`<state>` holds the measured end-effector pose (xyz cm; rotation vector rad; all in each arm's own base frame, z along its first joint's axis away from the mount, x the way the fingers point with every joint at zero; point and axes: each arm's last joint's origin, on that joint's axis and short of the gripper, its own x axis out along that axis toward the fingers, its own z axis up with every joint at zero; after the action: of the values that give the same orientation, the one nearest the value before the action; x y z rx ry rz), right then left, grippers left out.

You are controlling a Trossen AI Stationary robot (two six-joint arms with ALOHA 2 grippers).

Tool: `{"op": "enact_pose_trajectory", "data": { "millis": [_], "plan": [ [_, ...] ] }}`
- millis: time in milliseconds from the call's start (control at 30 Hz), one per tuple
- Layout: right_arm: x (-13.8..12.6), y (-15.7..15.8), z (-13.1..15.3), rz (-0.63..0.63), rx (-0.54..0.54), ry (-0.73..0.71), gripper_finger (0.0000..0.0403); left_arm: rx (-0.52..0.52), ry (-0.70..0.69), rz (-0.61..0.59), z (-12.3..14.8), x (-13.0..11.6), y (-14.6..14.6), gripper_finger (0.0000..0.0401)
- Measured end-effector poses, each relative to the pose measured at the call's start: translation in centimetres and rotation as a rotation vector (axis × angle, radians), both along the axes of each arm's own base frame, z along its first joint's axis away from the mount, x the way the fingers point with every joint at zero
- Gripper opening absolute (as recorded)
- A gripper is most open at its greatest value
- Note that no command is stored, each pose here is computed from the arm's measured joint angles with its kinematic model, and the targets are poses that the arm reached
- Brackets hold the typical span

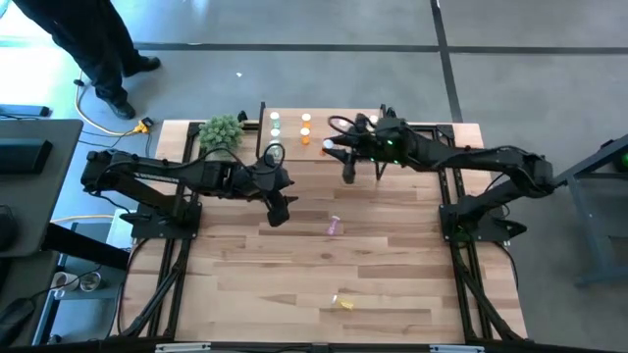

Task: Pick and place medicine bottles onto shelf by color
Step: Put the orange pill bottle on the shelf aligned with the orange pill bottle

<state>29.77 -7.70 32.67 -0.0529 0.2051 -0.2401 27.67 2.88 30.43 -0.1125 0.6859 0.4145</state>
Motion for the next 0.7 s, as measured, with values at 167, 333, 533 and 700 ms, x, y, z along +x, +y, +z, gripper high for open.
{"op": "enact_pose_trajectory", "data": {
  "millis": [167,333,533,700],
  "plan": [
    [2.5,-1.4,0.0,0.034,0.019,0.061,0.0103,-0.045,-0.032,0.015,-2.3,-0.7,-0.3,0.0207],
    [4.2,-2.1,-0.7,0.035,0.006,0.091,0.0103,-0.074,-0.072,0.017,-4.4,-1.4,-0.6,0.0207],
    [5.2,-2.7,-1.6,0.028,0.013,0.082,0.0103,-0.126,-0.128,-0.001,-6.5,-2.6,-0.8,0.0207],
    [6.4,-3.5,-3.5,0.013,0.035,0.097,0.0103,-0.139,-0.165,0.009,-7.6,-3.4,-0.9,0.0207]
  ]
}}
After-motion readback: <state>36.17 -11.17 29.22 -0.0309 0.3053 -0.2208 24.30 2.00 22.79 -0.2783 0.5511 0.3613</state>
